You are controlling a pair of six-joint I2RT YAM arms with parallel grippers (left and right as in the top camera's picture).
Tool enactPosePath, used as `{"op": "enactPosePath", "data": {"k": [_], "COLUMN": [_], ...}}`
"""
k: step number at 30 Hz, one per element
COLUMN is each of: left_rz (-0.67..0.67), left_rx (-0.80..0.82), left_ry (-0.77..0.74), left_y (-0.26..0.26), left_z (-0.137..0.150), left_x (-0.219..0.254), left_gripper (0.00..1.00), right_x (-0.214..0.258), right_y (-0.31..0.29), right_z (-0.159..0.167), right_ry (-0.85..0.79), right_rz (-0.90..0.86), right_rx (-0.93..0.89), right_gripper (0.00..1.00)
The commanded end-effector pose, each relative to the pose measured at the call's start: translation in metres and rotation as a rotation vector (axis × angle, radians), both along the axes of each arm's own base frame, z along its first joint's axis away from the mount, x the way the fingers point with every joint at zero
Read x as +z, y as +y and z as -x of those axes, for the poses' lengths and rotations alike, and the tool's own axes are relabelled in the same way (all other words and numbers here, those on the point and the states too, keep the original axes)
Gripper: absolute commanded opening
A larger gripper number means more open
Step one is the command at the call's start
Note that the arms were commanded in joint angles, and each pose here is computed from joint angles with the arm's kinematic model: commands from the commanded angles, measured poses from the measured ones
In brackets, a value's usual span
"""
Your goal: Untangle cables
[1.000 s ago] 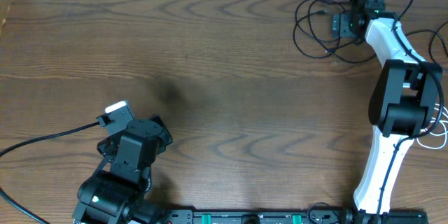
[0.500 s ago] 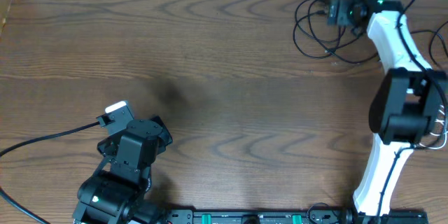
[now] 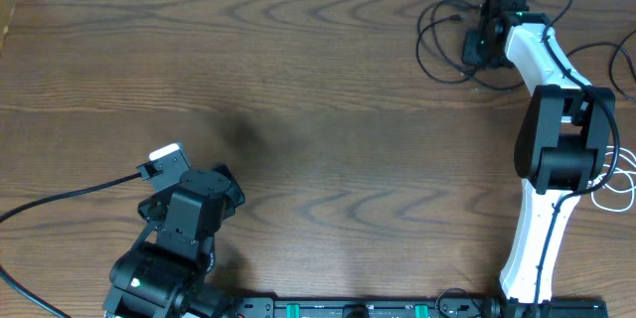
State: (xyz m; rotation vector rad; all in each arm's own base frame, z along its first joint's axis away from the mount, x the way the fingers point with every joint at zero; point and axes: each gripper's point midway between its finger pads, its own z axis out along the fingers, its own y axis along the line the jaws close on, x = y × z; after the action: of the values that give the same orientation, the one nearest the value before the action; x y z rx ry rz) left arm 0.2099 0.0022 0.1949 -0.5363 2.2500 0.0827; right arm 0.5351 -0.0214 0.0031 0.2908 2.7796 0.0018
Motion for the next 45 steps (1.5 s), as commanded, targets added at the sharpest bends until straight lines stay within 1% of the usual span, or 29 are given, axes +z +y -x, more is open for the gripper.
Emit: {"op": "enactPosePath", "data": {"k": [1,5,6,7,8,9,10,11,14,16,20,22,24,26,29,33,36,38,42,45], "left_rz": [0.017,0.017,0.017,0.017,0.016,0.016,0.016,0.016,0.016,0.017,0.017,0.016,0.016,0.016,0.017,0.016,0.016,0.017,0.016,0.016], "left_rx": [0.016,0.015,0.015,0.016,0.015,0.015,0.015,0.015,0.015,0.015,0.015,0.015,0.015,0.015,0.016,0.015,0.015,0.015,0.015,0.015], "left_ry": [-0.022,-0.022,-0.022,-0.022,-0.022,-0.022,-0.022,-0.022,-0.022,-0.022,-0.022,-0.022,-0.022,-0.022,-0.022,-0.022,-0.022,-0.022,-0.022,-0.022], "left_y": [0.001,0.001,0.001,0.001,0.001,0.001,0.001,0.001,0.001,0.001,0.001,0.001,0.001,0.001,0.001,0.001,0.001,0.001,0.001,0.001], "left_z": [-0.001,-0.001,-0.001,-0.001,-0.001,-0.001,-0.001,-0.001,-0.001,-0.001,-0.001,-0.001,-0.001,-0.001,-0.001,-0.001,-0.001,-0.001,-0.001,-0.001], "left_x": [0.008,0.008,0.008,0.008,0.008,0.008,0.008,0.008,0.008,0.008,0.008,0.008,0.008,0.008,0.008,0.008,0.008,0.008,0.008,0.008], "left_gripper": [0.93,0.93,0.93,0.93,0.93,0.93,0.93,0.93,0.93,0.93,0.93,0.93,0.93,0.93,0.93,0.93,0.93,0.93,0.93,0.93], "right_x": [-0.009,-0.013,-0.013,-0.013,-0.012,-0.009,-0.004,0.003,0.043,0.089,0.201,0.263,0.317,0.366,0.427,0.479,0.504,0.512,0.514,0.511], "right_y": [0.006,0.025,0.026,0.025,0.022,0.017,0.012,0.009,-0.004,-0.016,-0.039,-0.044,-0.044,-0.041,-0.033,-0.020,-0.019,-0.019,-0.019,-0.020], "right_z": [0.018,0.034,0.036,0.036,0.035,0.034,0.031,0.026,0.013,0.004,0.000,0.008,0.021,0.041,0.080,0.138,0.181,0.212,0.270,0.308], "right_ry": [0.081,0.148,0.155,0.157,0.152,0.144,0.130,0.114,0.042,-0.035,-0.235,-0.351,-0.468,-0.576,-0.711,-0.821,-0.871,-0.881,-0.867,-0.853], "right_rz": [0.002,-0.012,0.002,0.021,0.044,0.067,0.086,0.097,0.140,0.195,0.320,0.361,0.356,0.333,0.282,0.215,0.205,0.205,0.205,0.206], "right_rx": [-0.014,0.057,0.059,0.048,0.024,-0.003,-0.022,-0.028,-0.055,-0.086,-0.133,-0.129,-0.145,-0.153,-0.141,-0.106,-0.102,-0.103,-0.102,-0.100], "right_gripper": [0.03,0.04,0.10,0.24,0.32,0.42,0.59,0.99,0.99,0.99,0.99,0.99,0.99,0.99,0.99,0.99,0.99,0.99,0.99,0.99]}}
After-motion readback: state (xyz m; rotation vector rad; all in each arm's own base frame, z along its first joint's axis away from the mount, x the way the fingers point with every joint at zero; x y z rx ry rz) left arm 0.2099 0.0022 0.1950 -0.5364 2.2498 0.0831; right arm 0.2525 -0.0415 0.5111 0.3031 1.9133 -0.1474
